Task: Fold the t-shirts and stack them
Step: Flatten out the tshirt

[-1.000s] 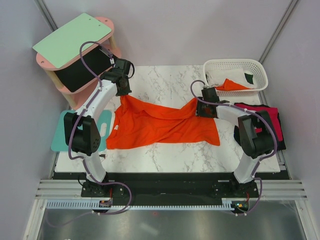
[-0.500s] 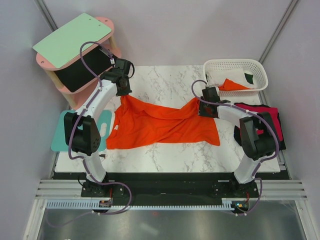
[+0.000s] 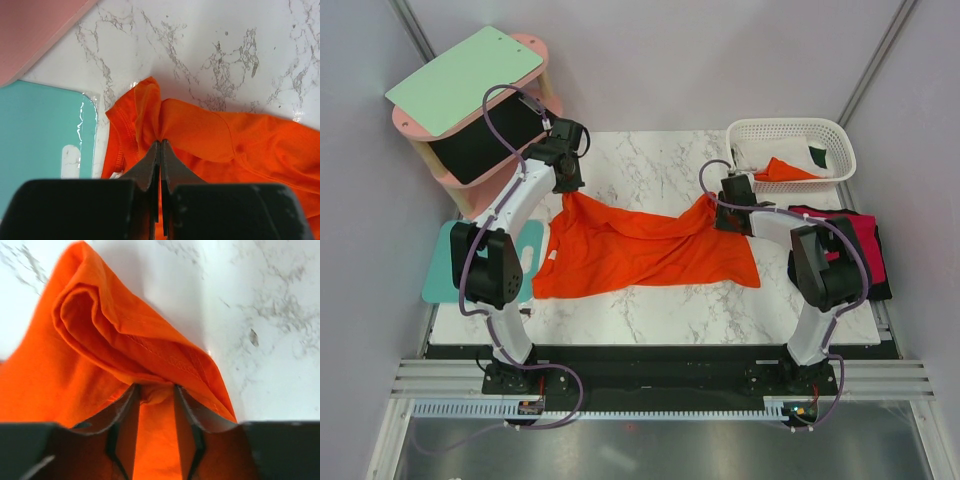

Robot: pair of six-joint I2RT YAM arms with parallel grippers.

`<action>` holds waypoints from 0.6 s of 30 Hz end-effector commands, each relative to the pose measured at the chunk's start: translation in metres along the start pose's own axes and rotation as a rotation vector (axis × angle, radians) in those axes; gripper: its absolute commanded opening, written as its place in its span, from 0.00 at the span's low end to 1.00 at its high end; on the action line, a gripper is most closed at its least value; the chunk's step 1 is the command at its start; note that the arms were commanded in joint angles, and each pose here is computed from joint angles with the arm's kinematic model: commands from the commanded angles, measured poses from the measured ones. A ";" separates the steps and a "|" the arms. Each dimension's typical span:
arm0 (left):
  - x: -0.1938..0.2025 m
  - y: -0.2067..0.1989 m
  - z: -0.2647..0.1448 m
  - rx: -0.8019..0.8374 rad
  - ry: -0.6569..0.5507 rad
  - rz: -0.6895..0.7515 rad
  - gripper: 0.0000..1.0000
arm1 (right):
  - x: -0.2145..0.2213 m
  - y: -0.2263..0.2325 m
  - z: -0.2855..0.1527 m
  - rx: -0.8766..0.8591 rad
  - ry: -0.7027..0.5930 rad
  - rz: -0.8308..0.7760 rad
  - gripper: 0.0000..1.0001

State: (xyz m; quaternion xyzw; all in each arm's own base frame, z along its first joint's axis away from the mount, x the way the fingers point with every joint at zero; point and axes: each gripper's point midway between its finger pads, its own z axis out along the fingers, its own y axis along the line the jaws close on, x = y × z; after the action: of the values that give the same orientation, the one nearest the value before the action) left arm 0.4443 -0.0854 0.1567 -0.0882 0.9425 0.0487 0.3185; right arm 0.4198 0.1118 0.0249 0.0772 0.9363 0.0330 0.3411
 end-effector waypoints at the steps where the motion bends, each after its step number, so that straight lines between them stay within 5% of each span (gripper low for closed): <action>1: -0.013 -0.004 0.000 0.011 -0.038 0.001 0.02 | -0.029 0.024 0.004 -0.116 -0.119 0.043 0.35; 5: -0.011 -0.003 0.001 0.008 -0.035 0.007 0.02 | -0.041 0.031 -0.008 -0.154 -0.166 0.060 0.12; 18: -0.034 -0.023 0.023 0.040 -0.045 0.019 0.03 | -0.084 0.026 -0.047 -0.138 -0.316 0.094 0.03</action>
State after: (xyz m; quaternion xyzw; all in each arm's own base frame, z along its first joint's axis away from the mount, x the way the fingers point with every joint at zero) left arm 0.4592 -0.0905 0.1508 -0.0872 0.9434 0.0473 0.3164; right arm 0.4417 0.1264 0.0872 0.0847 0.8882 0.0968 0.4411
